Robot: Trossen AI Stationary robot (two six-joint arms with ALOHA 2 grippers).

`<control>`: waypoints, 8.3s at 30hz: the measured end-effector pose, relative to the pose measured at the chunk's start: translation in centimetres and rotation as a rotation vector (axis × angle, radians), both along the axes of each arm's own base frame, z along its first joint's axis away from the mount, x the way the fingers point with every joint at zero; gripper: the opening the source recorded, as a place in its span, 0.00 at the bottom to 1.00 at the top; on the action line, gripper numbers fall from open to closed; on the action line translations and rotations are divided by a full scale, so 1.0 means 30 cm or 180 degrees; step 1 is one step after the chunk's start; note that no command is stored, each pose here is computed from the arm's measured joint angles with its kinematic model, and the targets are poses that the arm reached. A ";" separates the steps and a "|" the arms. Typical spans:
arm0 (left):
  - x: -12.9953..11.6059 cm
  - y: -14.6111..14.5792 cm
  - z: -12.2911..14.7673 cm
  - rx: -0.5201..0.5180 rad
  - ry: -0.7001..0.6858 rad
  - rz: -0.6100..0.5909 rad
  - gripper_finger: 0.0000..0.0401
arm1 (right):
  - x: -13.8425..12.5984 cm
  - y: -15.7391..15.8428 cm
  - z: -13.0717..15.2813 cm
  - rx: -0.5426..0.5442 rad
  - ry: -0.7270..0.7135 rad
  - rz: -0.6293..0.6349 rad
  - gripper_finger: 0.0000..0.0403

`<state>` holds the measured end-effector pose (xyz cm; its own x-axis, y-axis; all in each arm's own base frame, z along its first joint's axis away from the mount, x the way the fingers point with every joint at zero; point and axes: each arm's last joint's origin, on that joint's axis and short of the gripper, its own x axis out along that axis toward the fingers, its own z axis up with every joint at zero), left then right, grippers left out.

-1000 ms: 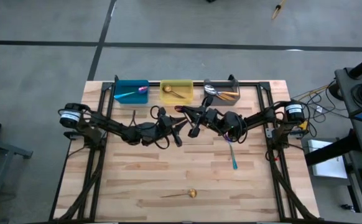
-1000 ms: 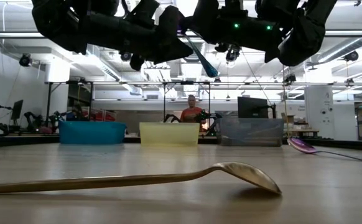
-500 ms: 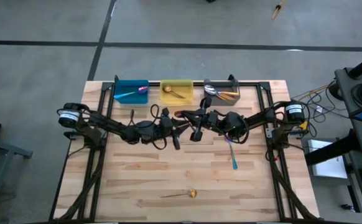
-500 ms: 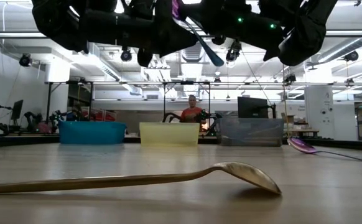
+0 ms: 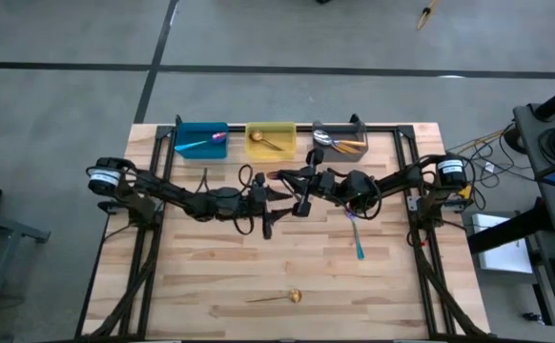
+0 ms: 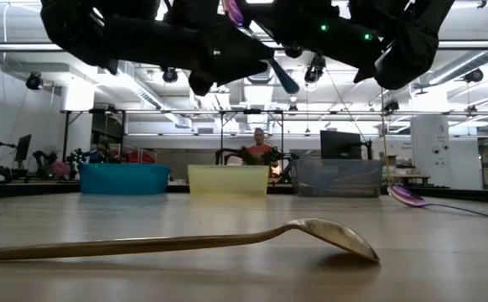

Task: Sort silverware by color (type)
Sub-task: Put the blue spoon into the blue bin

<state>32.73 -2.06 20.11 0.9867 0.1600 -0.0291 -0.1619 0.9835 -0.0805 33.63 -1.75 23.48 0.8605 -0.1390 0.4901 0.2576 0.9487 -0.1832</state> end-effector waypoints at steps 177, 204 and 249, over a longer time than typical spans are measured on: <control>-0.256 -0.002 0.102 -0.0184 0.1391 0.0638 0.00 | 0.007 -0.116 -0.086 0.0719 0.1783 0.0913 0.34; -0.257 0.002 0.104 -0.0032 0.1391 0.0785 0.16 | 0.005 -0.121 -0.080 0.0933 0.1778 0.0903 0.02; -0.093 0.065 -0.059 0.1108 0.1464 0.1955 0.48 | 0.064 -0.171 0.011 0.1852 0.2915 -0.0497 0.02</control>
